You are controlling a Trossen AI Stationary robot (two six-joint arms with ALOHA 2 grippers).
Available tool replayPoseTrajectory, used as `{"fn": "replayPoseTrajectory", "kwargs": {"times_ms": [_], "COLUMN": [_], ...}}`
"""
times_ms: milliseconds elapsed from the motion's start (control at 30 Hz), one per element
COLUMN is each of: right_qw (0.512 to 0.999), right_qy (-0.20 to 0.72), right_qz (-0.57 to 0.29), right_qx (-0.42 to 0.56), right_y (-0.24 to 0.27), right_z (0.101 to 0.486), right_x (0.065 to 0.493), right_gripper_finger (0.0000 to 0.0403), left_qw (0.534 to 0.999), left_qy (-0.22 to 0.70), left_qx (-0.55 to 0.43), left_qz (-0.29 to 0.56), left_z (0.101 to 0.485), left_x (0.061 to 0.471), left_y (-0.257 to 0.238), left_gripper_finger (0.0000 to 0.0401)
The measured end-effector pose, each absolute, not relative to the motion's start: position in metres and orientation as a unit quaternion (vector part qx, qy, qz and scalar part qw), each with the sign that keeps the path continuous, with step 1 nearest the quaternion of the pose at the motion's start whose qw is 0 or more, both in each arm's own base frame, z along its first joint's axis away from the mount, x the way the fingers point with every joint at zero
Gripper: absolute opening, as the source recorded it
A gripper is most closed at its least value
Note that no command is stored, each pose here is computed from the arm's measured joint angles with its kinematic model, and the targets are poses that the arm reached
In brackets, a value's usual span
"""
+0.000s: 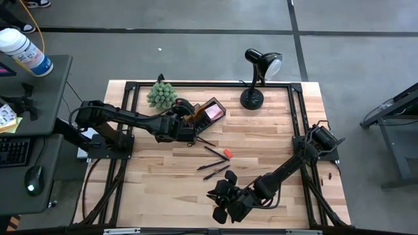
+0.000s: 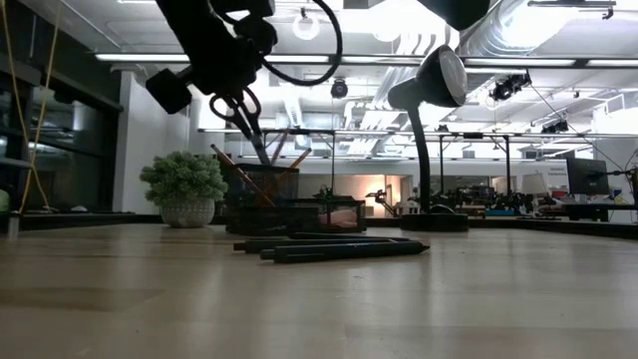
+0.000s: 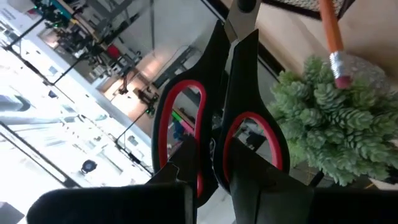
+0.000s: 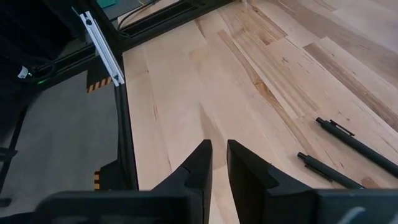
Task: Pick and place office supplies into organizer
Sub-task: Put the black scissor into the black desk organizer, then put the orange eraser into the black desk organizer
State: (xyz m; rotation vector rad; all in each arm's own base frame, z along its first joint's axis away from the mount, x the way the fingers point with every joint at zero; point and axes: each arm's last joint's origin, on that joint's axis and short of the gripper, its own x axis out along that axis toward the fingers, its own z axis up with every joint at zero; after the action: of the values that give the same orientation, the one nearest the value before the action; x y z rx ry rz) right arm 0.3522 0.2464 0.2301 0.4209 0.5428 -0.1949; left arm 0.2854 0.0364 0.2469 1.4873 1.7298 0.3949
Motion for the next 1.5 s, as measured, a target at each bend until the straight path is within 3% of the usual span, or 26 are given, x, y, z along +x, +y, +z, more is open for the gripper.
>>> {"fn": "replayPoseTrajectory", "kwargs": {"times_ms": [367, 733, 967, 1267, 1500], "right_qw": [0.937, 0.937, 0.937, 0.937, 0.936], "right_qy": [0.264, 0.264, 0.264, 0.265, 0.268], "right_qz": [-0.093, -0.093, -0.093, -0.093, -0.088], "right_qx": [0.208, 0.208, 0.208, 0.208, 0.209], "right_y": [0.247, 0.247, 0.247, 0.247, 0.247], "right_z": [0.231, 0.231, 0.231, 0.231, 0.23], "right_x": [0.352, 0.352, 0.352, 0.352, 0.352], "right_gripper_finger": [0.0044, 0.0045, 0.0044, 0.0045, 0.0047], "left_qw": [0.401, 0.404, 0.385, 0.353, 0.359], "left_qy": [0.697, 0.697, 0.696, 0.693, 0.689], "left_qx": [0.584, 0.582, 0.592, 0.608, 0.607], "left_qz": [0.11, 0.112, 0.129, 0.16, 0.168], "left_z": [0.232, 0.226, 0.227, 0.23, 0.236], "left_x": [0.293, 0.297, 0.297, 0.296, 0.296], "left_y": [0.036, 0.036, 0.037, 0.037, 0.037], "left_gripper_finger": [0.0042, 0.0151, 0.0194, 0.0196, 0.0195]}}
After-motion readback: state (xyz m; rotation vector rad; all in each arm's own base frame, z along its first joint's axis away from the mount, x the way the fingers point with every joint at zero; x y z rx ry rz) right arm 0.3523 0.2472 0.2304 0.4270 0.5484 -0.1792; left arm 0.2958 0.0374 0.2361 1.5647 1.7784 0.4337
